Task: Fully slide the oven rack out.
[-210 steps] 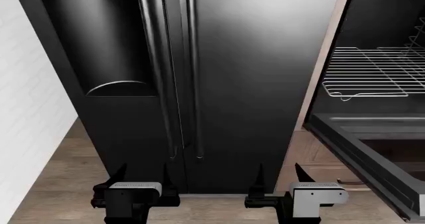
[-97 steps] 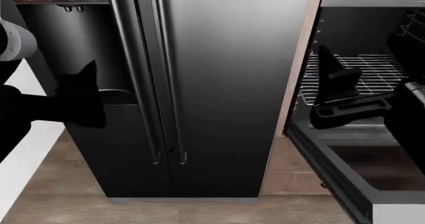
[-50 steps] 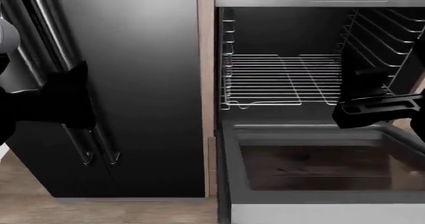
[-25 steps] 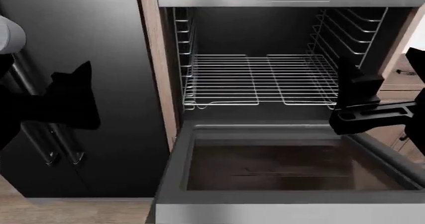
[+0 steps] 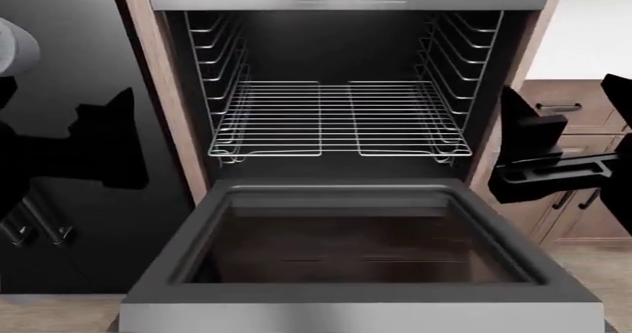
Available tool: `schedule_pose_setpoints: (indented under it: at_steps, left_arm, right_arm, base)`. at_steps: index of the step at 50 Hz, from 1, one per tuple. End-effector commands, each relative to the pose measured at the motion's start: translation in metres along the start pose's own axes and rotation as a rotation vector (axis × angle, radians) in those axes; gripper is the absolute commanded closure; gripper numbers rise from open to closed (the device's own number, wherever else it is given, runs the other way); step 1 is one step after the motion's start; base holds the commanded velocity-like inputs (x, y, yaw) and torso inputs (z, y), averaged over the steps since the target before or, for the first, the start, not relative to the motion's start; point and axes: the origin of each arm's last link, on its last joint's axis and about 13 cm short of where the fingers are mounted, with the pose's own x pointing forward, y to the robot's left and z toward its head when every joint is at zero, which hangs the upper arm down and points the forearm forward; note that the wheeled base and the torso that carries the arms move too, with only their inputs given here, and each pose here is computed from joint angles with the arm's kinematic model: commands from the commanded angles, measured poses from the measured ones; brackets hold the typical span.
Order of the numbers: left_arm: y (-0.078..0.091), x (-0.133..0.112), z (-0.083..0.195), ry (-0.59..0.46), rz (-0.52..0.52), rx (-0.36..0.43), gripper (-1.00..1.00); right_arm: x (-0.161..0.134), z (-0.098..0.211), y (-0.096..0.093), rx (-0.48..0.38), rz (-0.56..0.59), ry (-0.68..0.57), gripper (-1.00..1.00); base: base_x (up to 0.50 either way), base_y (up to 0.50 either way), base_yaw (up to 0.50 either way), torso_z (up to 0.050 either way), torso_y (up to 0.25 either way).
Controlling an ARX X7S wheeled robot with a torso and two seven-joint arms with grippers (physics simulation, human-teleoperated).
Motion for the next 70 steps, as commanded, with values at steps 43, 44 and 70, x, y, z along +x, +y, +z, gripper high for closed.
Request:
schedule_pose_setpoints:
  at_steps: [43, 44, 70]
  left_arm:
    - [0.002, -0.004, -0.001, 0.001, -0.003, -0.018, -1.00]
    - [0.002, -0.003, -0.002, 0.002, -0.003, -0.019, -1.00]
    - [0.008, -0.005, 0.004, 0.192, -0.045, -0.054, -1.00]
  right_arm:
    - [-0.001, 0.000, 0.004, -0.006, 0.012, 0.014, -1.00]
    - [-0.001, 0.000, 0.003, -0.005, 0.010, 0.014, -1.00]
    - [-0.021, 0.033, 0.008, 0.059, 0.069, 0.169, -1.00]
  base:
    - [0.26, -0.18, 0.00, 0.000, 0.001]
    - [0.50, -0.11, 0.00, 0.000, 0.000]
    - [0.25, -0.04, 0.00, 0.000, 0.003]
